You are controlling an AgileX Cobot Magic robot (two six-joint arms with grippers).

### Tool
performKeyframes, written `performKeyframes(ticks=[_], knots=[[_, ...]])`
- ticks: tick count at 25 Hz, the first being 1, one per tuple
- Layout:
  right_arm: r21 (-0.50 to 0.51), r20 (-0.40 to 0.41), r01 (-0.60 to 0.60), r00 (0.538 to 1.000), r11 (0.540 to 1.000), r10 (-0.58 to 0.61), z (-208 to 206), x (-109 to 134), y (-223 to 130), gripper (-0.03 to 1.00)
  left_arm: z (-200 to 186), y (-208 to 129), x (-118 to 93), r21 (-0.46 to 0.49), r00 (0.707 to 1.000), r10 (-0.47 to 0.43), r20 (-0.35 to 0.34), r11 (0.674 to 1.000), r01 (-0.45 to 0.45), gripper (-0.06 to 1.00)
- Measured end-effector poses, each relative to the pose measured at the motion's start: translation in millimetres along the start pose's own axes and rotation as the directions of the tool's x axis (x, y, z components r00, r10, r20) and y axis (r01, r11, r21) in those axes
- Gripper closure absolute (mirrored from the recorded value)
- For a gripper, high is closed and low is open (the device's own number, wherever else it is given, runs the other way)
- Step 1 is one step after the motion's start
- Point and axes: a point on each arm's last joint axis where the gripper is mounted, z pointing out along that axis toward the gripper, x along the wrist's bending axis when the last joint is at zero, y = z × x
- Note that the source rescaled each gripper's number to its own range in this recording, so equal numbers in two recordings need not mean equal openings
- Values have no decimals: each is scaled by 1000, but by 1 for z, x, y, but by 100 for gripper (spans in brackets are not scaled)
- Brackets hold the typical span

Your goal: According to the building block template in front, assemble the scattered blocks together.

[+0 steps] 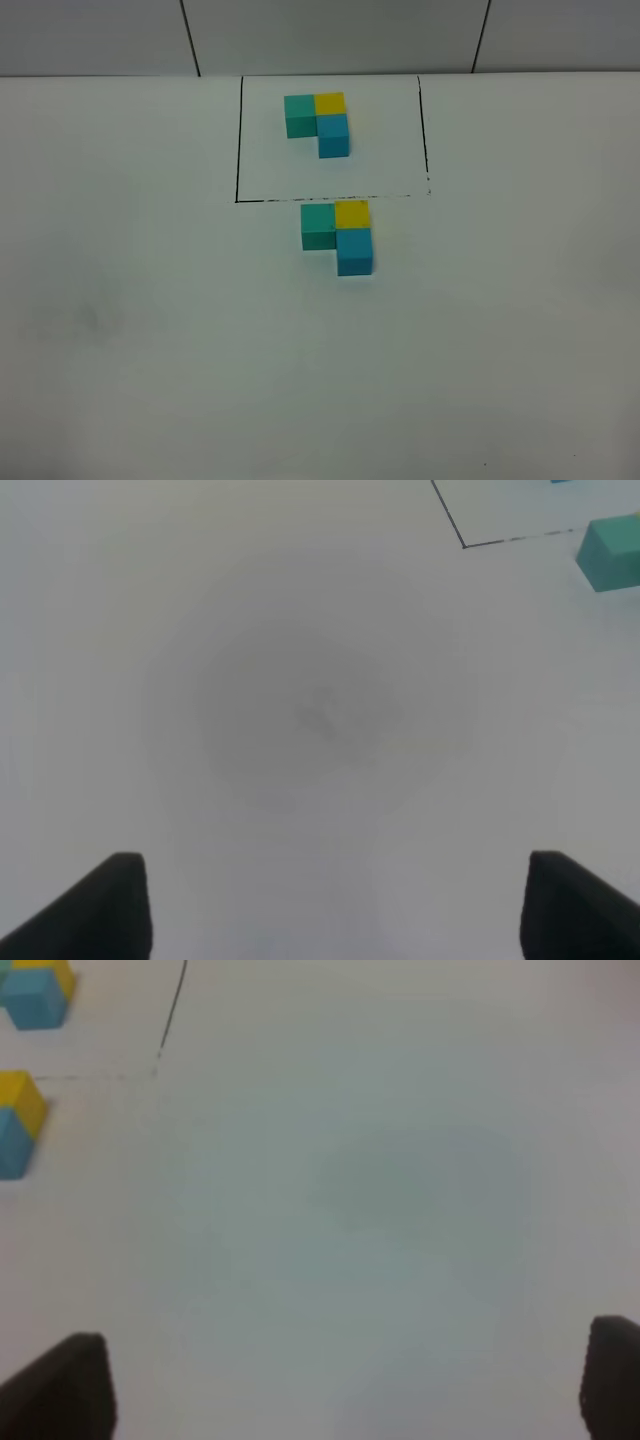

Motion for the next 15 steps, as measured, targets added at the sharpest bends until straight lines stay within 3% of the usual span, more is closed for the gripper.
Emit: performKeyframes(ticks=[8,15], knots=[[0,-9,5,1000,1000,-5,0,0,0,13,0,0,0,0,1000,0,0,1000,0,19],[0,-9,5,1000,1000,-5,0,0,0,22,0,0,0,0,1000,0,0,1000,0,19]])
